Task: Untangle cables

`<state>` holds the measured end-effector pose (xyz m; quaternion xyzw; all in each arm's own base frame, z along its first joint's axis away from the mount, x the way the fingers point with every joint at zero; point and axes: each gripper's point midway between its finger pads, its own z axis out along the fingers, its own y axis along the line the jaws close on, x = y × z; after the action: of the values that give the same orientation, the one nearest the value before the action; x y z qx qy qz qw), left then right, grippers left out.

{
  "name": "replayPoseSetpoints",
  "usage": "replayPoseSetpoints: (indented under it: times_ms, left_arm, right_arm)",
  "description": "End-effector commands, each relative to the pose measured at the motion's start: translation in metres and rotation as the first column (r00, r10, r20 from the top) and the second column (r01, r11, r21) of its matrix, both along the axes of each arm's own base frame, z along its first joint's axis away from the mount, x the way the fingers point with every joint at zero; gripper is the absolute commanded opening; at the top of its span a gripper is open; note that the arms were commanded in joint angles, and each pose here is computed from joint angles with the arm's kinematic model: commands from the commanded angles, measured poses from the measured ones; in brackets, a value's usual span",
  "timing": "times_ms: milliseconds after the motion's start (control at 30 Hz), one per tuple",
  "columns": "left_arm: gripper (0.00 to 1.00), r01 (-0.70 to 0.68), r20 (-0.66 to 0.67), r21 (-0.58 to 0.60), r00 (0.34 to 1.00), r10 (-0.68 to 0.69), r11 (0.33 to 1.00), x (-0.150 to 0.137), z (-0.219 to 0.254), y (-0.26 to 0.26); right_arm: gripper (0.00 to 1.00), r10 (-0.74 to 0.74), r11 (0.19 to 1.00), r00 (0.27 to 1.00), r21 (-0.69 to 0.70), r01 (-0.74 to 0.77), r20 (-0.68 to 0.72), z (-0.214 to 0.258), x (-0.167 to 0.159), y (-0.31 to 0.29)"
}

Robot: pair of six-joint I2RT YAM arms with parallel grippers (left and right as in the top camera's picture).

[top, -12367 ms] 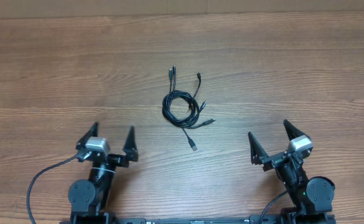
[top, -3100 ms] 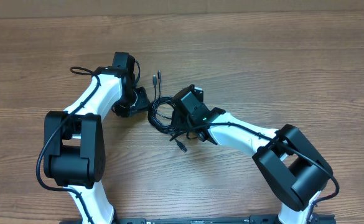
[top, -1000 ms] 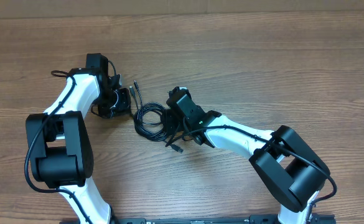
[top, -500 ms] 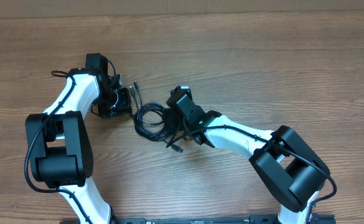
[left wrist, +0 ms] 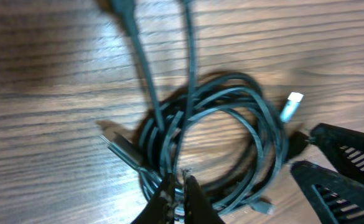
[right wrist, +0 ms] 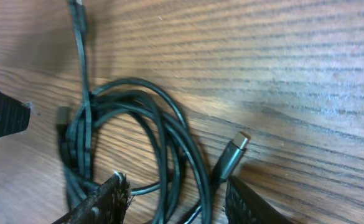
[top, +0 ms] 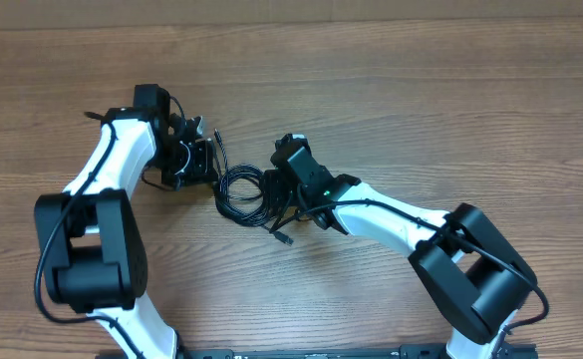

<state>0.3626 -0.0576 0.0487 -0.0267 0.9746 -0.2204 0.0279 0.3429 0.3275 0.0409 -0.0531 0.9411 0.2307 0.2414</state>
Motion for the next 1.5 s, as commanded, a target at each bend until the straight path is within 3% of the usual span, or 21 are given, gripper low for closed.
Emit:
replayPoseSetpoints:
  times_ms: [0, 167, 433, 533, 667, 700, 733, 967, 1033, 1167, 1300, 1367, 1467]
  left_arm:
    - [0.12, 0.051, 0.080, -0.029, 0.996, -0.048, 0.998, 0.007, 0.022, -0.008]
    - [0.24, 0.063, 0.030, -0.008, 0.998, -0.063, 0.998, -0.005, 0.018, -0.010]
    - [0.44, 0.035, -0.057, 0.013, 0.998, -0.035, 0.999, -0.030, -0.012, -0.018]
    - [0.41, -0.043, -0.103, 0.032, 0.994, 0.046, 0.999, -0.041, -0.032, -0.016]
    - [0.17, -0.072, -0.079, 0.030, 0.994, 0.075, 0.997, -0.041, -0.046, -0.016]
    - [0.09, -0.073, -0.054, 0.027, 0.996, 0.075, 0.997, -0.036, -0.047, -0.016]
    - [0.08, -0.073, -0.045, 0.026, 0.996, 0.074, 0.997, -0.034, -0.047, -0.016]
    - [0.10, -0.060, 0.110, 0.058, 0.992, 0.054, 0.997, -0.001, -0.045, -0.010]
    - [0.16, -0.055, 0.089, 0.038, 0.995, 0.052, 0.998, -0.003, -0.040, -0.013]
    - [0.17, -0.062, 0.017, 0.049, 0.998, 0.061, 0.997, -0.004, -0.014, -0.012]
    - [0.28, -0.072, -0.036, 0.051, 0.997, 0.074, 0.996, -0.007, 0.007, -0.013]
    - [0.52, -0.070, -0.063, 0.055, 0.995, 0.073, 0.996, -0.012, 0.009, -0.015]
    - [0.74, -0.102, -0.098, 0.113, 0.989, 0.113, 0.988, -0.019, 0.003, -0.010]
  right_arm:
    - [0.49, 0.006, 0.999, 0.999, 0.049, -0.008, 0.033, 0.025, 0.004, 0.003]
    - [0.47, -0.084, 0.995, 0.991, 0.046, 0.089, -0.099, 0.011, -0.010, -0.006]
    - [0.48, -0.085, 0.996, 0.990, 0.030, 0.089, -0.114, 0.002, -0.012, -0.007]
    - [0.47, -0.074, 0.997, 0.989, 0.017, 0.077, -0.126, -0.004, -0.017, -0.004]
    - [0.28, -0.063, 0.998, 0.990, 0.014, 0.066, -0.128, -0.005, -0.021, -0.001]
    - [0.19, -0.063, 0.998, 0.990, 0.015, 0.066, -0.128, -0.005, -0.021, -0.001]
    - [0.17, -0.063, 0.998, 0.990, 0.015, 0.066, -0.128, -0.005, -0.021, -0.001]
    - [0.15, -0.068, 0.997, 0.990, 0.012, 0.070, -0.124, -0.005, -0.019, -0.002]
    - [0.21, -0.065, 0.998, 0.991, 0.008, 0.067, -0.119, -0.005, -0.019, -0.003]
    - [0.24, -0.087, 0.996, 0.992, -0.007, 0.086, -0.096, -0.005, -0.014, -0.006]
    - [0.27, -0.089, 0.996, 0.992, -0.002, 0.089, -0.087, -0.003, -0.012, -0.005]
    - [0.28, -0.088, 0.996, 0.992, -0.002, 0.088, -0.088, -0.003, -0.013, -0.005]
    - [0.29, -0.088, 0.996, 0.992, -0.004, 0.088, -0.089, -0.004, -0.013, -0.006]
